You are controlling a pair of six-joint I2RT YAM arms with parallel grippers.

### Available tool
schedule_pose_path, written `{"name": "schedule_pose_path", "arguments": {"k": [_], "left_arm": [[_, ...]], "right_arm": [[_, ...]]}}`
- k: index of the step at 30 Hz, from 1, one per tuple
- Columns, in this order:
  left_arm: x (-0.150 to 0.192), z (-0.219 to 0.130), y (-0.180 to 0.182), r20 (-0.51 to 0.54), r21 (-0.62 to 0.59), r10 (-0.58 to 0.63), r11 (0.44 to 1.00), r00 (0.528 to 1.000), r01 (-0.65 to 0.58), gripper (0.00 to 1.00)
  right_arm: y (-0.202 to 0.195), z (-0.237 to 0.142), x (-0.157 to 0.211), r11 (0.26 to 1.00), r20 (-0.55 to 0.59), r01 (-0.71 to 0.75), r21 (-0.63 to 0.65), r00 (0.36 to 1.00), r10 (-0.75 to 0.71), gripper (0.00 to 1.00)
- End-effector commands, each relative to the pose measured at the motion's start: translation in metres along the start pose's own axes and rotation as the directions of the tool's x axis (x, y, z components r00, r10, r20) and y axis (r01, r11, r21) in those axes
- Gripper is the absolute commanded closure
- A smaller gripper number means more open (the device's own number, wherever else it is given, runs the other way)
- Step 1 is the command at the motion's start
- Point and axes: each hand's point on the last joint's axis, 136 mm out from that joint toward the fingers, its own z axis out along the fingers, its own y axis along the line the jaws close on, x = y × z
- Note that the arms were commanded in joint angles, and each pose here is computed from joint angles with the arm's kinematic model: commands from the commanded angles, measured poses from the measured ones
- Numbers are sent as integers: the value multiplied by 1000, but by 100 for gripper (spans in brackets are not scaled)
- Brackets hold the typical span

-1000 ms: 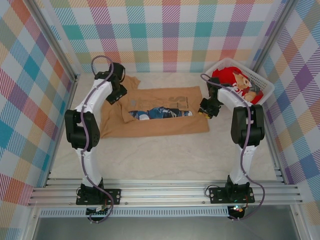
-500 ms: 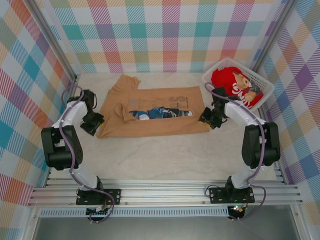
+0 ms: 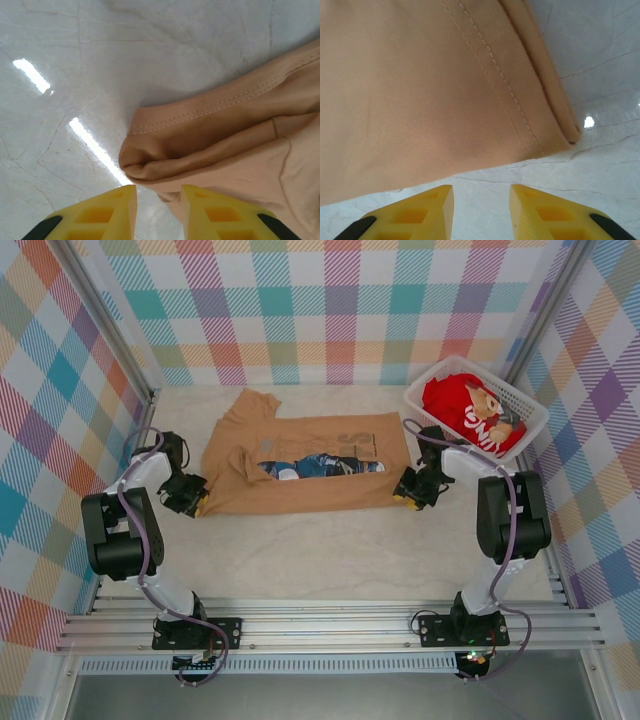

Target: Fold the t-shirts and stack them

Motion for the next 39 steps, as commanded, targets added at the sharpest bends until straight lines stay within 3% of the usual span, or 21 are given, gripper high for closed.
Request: {"name": "schedule_pose_path", "arguments": {"k": [1,5,9,14,19,23,27,33,39], "left_arm": [[14,6,14,-41,-22,-99,995,994,98,69],[12,0,18,6,9,-294,956,956,294,63],[8,2,17,22,38,-443,896,896,442,63],[-5,-11,20,98,110,-559,828,823,549,65],[1,6,29,47,51,-602,798,797,600,65],[-19,5,27,71,69,-573,820,817,569,62],[-24,17,13,8,65,-495,867,869,494,60],[-23,33,5,-37,72,-430,899,902,432,62],[-31,33,9,-5,37,-363,931,932,363,83]], "right_arm": [[4,0,-6,1000,15,11,-1,1000,-11,66],[2,3,-6,1000,13,11,7,1000,-11,67],[0,3,-4,1000,11,15,12,1000,-15,68],[-2,4,-2,1000,5,20,14,1000,-20,69],[-4,7,0,1000,-2,18,18,1000,-18,69],[-3,7,-1,1000,-2,21,16,1000,-21,69],[-4,8,-1,1000,-7,20,20,1000,-20,69],[-5,13,-2,1000,-16,17,25,1000,-17,69],[-9,16,-4,998,-21,17,55,1000,-16,70]]}}
